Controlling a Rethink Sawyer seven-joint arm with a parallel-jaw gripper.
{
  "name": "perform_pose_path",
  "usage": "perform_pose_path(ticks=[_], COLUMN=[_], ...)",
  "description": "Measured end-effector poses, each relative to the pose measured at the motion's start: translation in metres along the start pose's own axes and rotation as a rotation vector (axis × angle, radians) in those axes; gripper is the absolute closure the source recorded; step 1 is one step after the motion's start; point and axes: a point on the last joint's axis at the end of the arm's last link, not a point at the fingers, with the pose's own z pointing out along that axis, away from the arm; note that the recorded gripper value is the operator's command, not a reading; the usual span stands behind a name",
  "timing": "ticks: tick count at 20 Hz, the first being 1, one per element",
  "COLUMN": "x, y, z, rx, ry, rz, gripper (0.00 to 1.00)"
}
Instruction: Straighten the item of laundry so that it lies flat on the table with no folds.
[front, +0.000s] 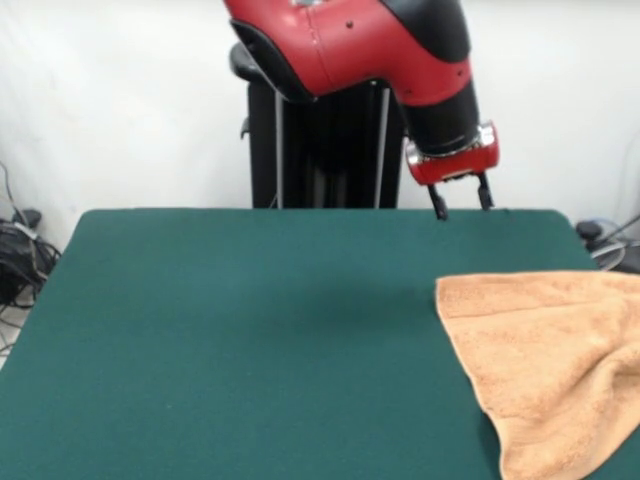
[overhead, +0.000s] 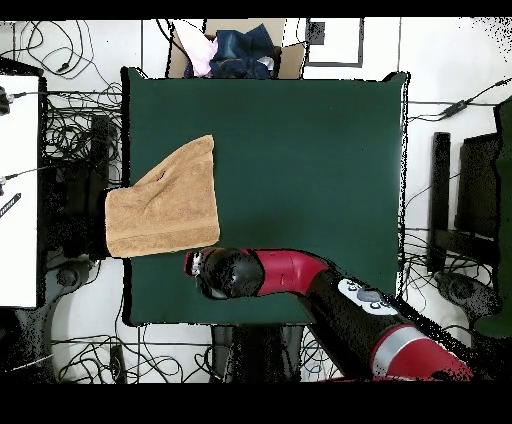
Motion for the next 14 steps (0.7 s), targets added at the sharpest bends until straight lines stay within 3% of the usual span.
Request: perform_pose_path(ticks=[9, 14], x=[-0.01, -0.015], y=[0.003, 0.007], z=[-0.001, 0.002], rx=[0.01, 0.039], ry=[-0.021, -0.034], rz=[-0.011, -0.047], gripper=[0.0, 0.0])
